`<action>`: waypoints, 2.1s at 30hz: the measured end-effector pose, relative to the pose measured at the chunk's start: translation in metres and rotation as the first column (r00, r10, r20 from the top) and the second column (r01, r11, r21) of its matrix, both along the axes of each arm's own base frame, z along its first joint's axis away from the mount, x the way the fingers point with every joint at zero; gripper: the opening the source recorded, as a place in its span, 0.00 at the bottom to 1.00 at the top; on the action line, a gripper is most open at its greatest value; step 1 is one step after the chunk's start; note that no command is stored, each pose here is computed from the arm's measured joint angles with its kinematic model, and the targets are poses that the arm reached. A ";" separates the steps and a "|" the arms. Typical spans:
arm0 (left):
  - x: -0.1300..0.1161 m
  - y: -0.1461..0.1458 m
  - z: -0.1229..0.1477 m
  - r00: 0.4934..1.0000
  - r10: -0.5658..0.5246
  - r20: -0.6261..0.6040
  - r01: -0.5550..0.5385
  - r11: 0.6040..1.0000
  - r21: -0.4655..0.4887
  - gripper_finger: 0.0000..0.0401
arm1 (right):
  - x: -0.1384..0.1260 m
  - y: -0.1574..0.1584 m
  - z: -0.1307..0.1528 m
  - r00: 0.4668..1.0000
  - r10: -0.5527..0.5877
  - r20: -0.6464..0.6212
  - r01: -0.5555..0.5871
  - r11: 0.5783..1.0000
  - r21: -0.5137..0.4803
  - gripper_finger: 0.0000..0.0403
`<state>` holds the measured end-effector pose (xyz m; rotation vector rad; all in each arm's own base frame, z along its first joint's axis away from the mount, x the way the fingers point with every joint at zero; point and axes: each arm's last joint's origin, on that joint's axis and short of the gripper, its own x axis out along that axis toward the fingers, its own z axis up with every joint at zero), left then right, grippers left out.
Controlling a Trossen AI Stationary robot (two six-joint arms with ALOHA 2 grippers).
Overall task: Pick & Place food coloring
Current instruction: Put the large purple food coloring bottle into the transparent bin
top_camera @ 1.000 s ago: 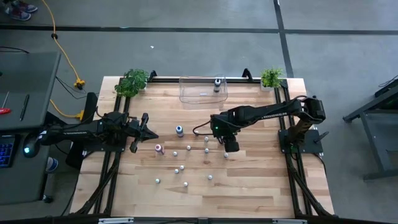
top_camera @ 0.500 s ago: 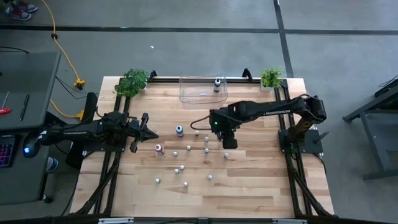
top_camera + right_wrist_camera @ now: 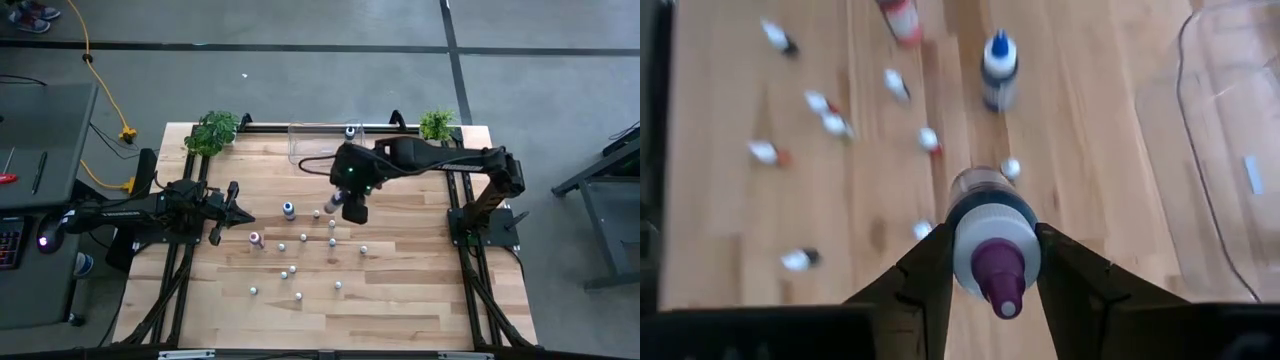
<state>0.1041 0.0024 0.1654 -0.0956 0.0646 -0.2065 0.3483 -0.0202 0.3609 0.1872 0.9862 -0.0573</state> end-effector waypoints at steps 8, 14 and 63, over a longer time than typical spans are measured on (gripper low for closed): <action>0.000 0.000 0.000 1.000 0.000 0.000 0.000 1.000 0.000 0.01 | 0.001 -0.007 0.007 0.979 -0.201 0.023 0.198 0.976 0.090 0.29; 0.000 0.000 0.000 1.000 0.000 0.000 0.000 1.000 0.000 0.01 | 0.001 -0.016 0.008 0.946 -0.322 0.046 0.320 0.947 0.044 0.29; 0.000 0.000 0.000 1.000 0.003 0.000 -0.003 1.000 0.000 0.01 | 0.035 -0.215 -0.104 0.636 -0.764 -0.114 0.771 0.620 0.146 0.30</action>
